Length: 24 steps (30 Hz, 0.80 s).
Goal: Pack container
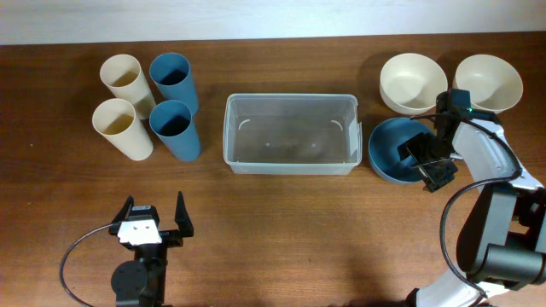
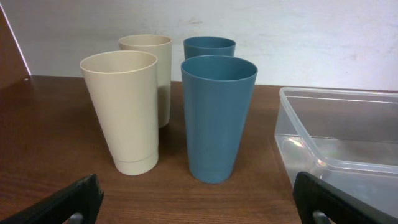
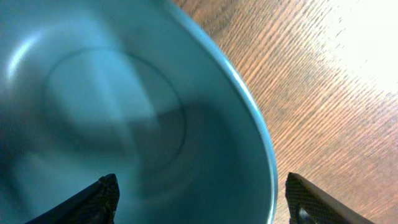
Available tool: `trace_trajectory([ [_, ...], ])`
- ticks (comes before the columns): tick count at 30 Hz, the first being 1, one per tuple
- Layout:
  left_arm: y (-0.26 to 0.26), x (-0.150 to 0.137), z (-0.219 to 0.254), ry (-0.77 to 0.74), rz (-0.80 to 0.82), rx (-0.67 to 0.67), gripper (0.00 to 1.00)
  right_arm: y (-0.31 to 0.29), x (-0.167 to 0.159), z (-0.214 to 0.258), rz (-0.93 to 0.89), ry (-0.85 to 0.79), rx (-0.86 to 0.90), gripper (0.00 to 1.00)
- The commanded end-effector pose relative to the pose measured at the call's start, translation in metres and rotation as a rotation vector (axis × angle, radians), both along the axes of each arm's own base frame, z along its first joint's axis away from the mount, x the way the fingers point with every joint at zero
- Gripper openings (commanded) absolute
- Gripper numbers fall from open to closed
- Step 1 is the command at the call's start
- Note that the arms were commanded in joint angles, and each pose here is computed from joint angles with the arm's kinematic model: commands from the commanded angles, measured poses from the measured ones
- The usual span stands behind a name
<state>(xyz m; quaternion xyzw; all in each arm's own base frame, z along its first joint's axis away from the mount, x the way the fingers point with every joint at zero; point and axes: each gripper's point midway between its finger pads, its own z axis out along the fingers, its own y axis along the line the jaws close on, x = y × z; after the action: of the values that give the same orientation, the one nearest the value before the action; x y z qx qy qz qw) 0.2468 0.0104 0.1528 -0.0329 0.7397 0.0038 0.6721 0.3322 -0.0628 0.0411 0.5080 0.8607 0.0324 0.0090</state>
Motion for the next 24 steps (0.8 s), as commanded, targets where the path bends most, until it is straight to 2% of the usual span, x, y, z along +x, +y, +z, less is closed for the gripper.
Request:
trace_trajectory([
  [1,-0.003,0.000,-0.003,0.012,-0.018,0.007,1.00,-0.005,-0.006,-0.010,-0.001,0.024,-0.030,0.80],
  [7,-0.003,0.000,-0.003,0.012,-0.018,0.007,1.00,-0.006,-0.001,-0.011,-0.002,0.008,-0.033,0.76],
  [10,-0.003,0.000,-0.003,0.012,-0.018,0.007,1.00,-0.007,0.001,-0.011,-0.002,-0.002,-0.036,0.57],
  [13,-0.003,0.000,-0.003,0.012,-0.018,0.007,1.00,-0.007,0.002,-0.011,-0.002,-0.007,-0.036,0.45],
  [17,-0.003,0.000,-0.003,0.012,-0.018,0.007,1.00,-0.007,0.001,-0.016,-0.002,-0.009,-0.037,0.45],
  [19,-0.003,0.000,-0.003,0.012,-0.018,0.007,1.00,-0.006,0.000,-0.021,-0.002,-0.012,-0.037,0.51],
  [22,-0.003,0.000,-0.003,0.012,-0.018,0.007,1.00,-0.006,-0.002,-0.028,-0.002,-0.017,-0.038,0.52],
  [23,-0.003,0.000,-0.003,0.012,-0.018,0.007,1.00,-0.006,-0.002,-0.029,-0.002,-0.018,-0.039,0.48],
  [24,-0.003,0.000,-0.003,0.012,-0.018,0.007,1.00,-0.006,-0.002,-0.030,-0.002,-0.020,-0.039,0.39],
])
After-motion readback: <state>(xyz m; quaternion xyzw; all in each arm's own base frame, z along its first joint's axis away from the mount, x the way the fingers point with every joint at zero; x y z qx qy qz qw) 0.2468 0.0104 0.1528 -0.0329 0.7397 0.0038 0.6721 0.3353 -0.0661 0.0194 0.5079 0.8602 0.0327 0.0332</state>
